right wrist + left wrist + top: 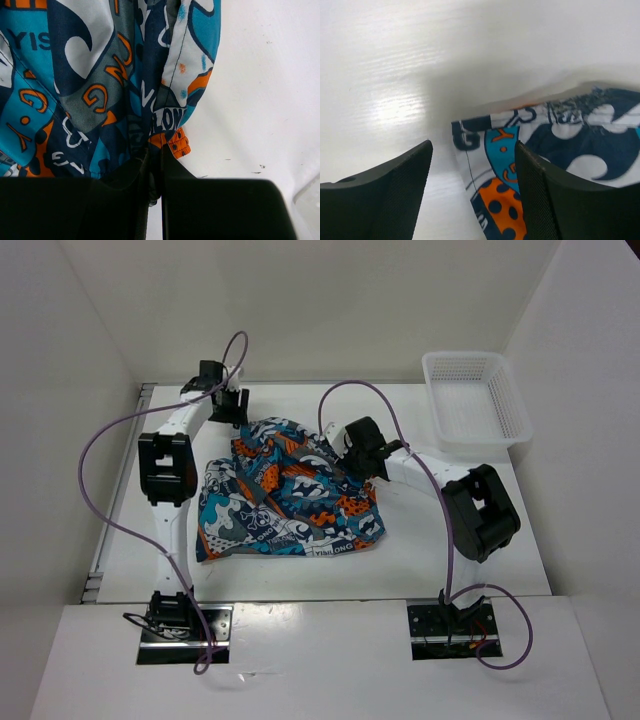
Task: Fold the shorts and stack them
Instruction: Fold the shorts
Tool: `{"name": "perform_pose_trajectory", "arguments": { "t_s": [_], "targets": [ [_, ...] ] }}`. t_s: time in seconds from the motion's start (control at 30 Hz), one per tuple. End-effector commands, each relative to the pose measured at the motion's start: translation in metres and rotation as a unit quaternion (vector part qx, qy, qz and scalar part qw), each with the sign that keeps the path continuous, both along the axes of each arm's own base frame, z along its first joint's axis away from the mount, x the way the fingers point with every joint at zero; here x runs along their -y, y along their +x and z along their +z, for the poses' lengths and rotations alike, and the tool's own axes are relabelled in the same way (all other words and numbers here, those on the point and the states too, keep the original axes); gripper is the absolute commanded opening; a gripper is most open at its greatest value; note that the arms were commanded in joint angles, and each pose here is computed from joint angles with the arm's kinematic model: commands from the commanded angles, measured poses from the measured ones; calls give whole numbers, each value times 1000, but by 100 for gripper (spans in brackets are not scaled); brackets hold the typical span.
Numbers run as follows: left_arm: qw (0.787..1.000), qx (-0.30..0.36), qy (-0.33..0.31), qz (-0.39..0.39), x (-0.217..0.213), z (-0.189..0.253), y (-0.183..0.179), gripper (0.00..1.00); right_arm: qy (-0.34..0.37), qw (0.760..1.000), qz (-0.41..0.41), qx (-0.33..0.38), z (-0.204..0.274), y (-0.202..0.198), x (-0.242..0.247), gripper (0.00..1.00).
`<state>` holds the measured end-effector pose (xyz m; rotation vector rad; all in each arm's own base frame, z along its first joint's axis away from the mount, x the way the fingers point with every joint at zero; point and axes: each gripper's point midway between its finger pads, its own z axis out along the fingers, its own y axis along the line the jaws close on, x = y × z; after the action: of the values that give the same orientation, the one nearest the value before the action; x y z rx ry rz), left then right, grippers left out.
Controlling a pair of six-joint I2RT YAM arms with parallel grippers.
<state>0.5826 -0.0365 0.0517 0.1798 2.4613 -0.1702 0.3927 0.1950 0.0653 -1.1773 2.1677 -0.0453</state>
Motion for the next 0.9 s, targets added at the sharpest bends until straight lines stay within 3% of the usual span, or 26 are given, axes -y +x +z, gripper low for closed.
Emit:
{"name": "perform_pose_trajectory", "arguments": {
  "t_s": [0.0, 0.17, 0.2, 0.33, 0.37, 0.4, 0.53, 0.6, 0.7, 0.73, 0.87],
  "targets": [
    [999, -49, -3, -5, 1, -35, -3, 74, 6, 1000, 0, 29, 19, 10, -1, 0],
    [996, -77, -27, -21, 11, -57, -9, 74, 1, 1000, 4, 26, 19, 7, 2, 0],
    [996, -81, -31, -24, 13, -59, -10, 70, 1, 1000, 4, 26, 19, 7, 2, 0],
    [993, -95, -64, -44, 26, -55, -17, 23, 1, 1000, 4, 26, 19, 7, 2, 0],
    [992, -93, -69, -48, 28, -49, -18, 4, -1, 999, 0, 32, 20, 9, 3, 0],
    [991, -98, -76, -52, 31, -49, -21, 0, 2, 999, 0, 37, 22, 11, 1, 0],
    [992, -61, -92, -66, 38, -1, -20, 0, -2, 997, -23, 69, 33, 28, 7, 0],
    [996, -21, -70, -51, 25, 26, -8, 0, 1, 995, -38, 95, 42, 42, 9, 0],
    [996, 93, -14, -4, -7, 109, 21, 0, 5, 987, -69, 146, 68, 64, 16, 0],
    [989, 147, -4, 6, -12, 158, 27, 0, 5, 985, -71, 160, 77, 70, 16, 0],
    [963, 256, 42, 66, -38, 265, 28, 0, -2, 978, -78, 192, 95, 80, 23, 0]
  ]
}}
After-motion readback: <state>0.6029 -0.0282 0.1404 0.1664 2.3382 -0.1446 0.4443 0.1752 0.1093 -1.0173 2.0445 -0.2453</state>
